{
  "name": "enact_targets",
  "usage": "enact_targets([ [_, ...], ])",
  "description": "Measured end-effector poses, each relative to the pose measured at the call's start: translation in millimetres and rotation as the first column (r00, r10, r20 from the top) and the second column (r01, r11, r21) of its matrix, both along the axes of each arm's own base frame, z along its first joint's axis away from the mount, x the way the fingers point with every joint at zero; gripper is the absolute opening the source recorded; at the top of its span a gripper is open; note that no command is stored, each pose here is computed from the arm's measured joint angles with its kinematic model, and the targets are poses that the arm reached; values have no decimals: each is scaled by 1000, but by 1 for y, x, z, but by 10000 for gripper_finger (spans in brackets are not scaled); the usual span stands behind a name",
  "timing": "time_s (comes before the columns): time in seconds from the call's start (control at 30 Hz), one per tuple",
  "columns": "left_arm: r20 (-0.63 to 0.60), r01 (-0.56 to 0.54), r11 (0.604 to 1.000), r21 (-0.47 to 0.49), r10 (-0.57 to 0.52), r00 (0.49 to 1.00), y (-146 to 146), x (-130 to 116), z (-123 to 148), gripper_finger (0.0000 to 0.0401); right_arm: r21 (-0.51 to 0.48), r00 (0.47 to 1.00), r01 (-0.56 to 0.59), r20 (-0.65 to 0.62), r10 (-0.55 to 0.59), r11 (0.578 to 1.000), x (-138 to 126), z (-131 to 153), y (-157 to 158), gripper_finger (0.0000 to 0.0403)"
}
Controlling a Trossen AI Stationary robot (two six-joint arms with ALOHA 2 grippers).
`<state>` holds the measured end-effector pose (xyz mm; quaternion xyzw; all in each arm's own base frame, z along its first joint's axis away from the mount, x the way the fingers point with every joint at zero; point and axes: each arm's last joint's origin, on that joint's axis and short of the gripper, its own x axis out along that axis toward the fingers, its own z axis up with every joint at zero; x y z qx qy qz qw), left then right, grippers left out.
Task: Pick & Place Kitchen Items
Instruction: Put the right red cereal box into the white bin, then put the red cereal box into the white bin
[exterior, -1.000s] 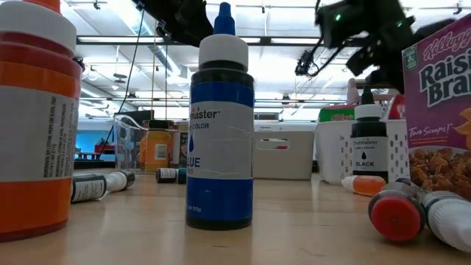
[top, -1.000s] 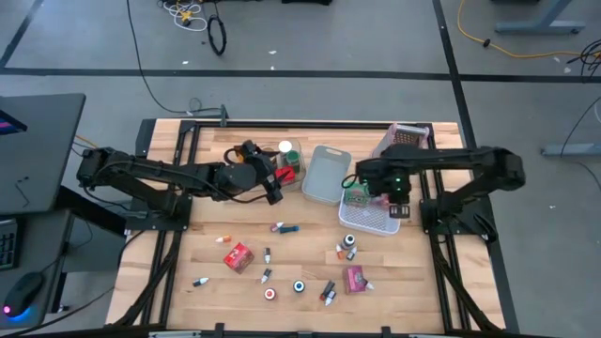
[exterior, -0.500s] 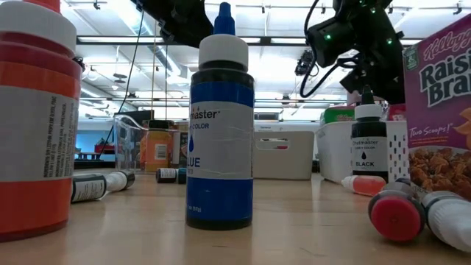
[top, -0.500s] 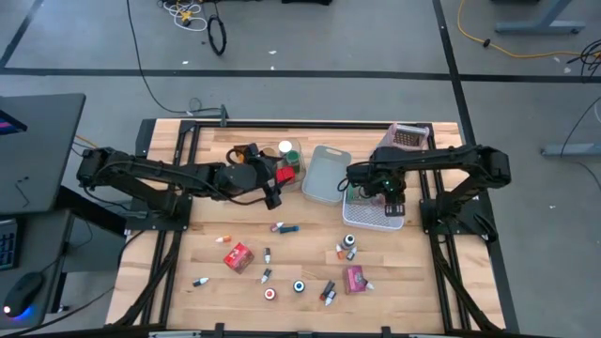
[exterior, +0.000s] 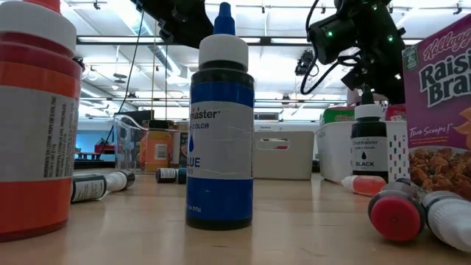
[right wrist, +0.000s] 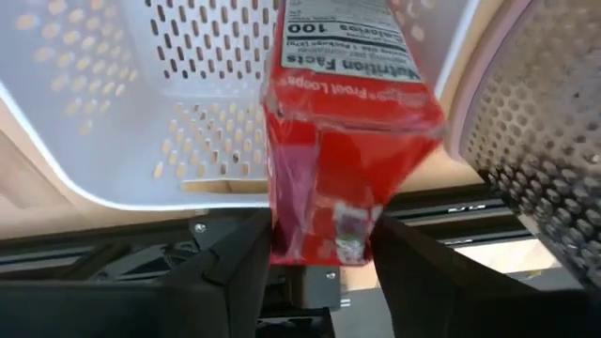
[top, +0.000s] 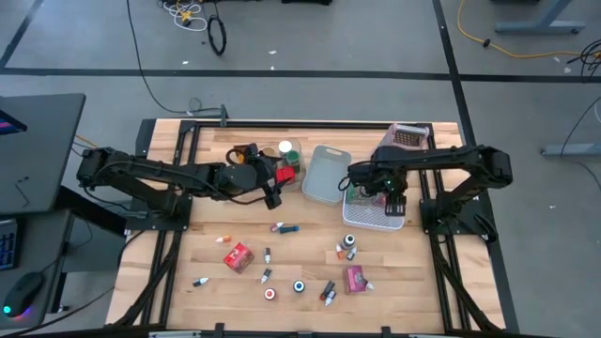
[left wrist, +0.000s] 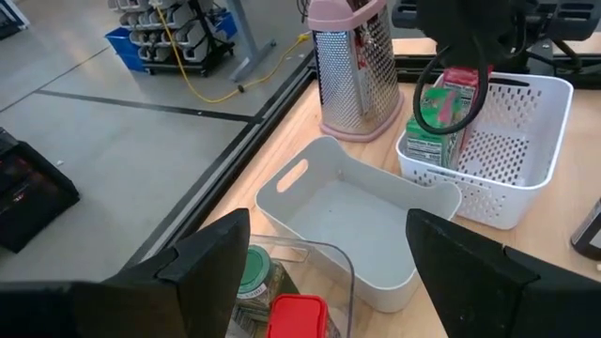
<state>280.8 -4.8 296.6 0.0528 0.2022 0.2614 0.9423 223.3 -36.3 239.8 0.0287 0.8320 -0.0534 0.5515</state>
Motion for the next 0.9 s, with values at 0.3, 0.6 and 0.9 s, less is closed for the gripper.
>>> enact_targets([
  [0.3, 10, -1, 1000, -3, 1, 1000, 0, 0, 1, 297, -49, 957, 149, 259, -131, 988, -8, 54, 2, 192],
  [0.6, 4, 2, 1000, 3, -2, 1000, 0, 0, 1, 297, -10, 804, 346, 518, -291, 938, -37, 93, 27, 192],
  [0.9, -4, 10, 1000, 14, -10, 1000, 0, 0, 1, 297, 144, 485, 157, 851, -204, 977, -19, 93, 67, 192],
])
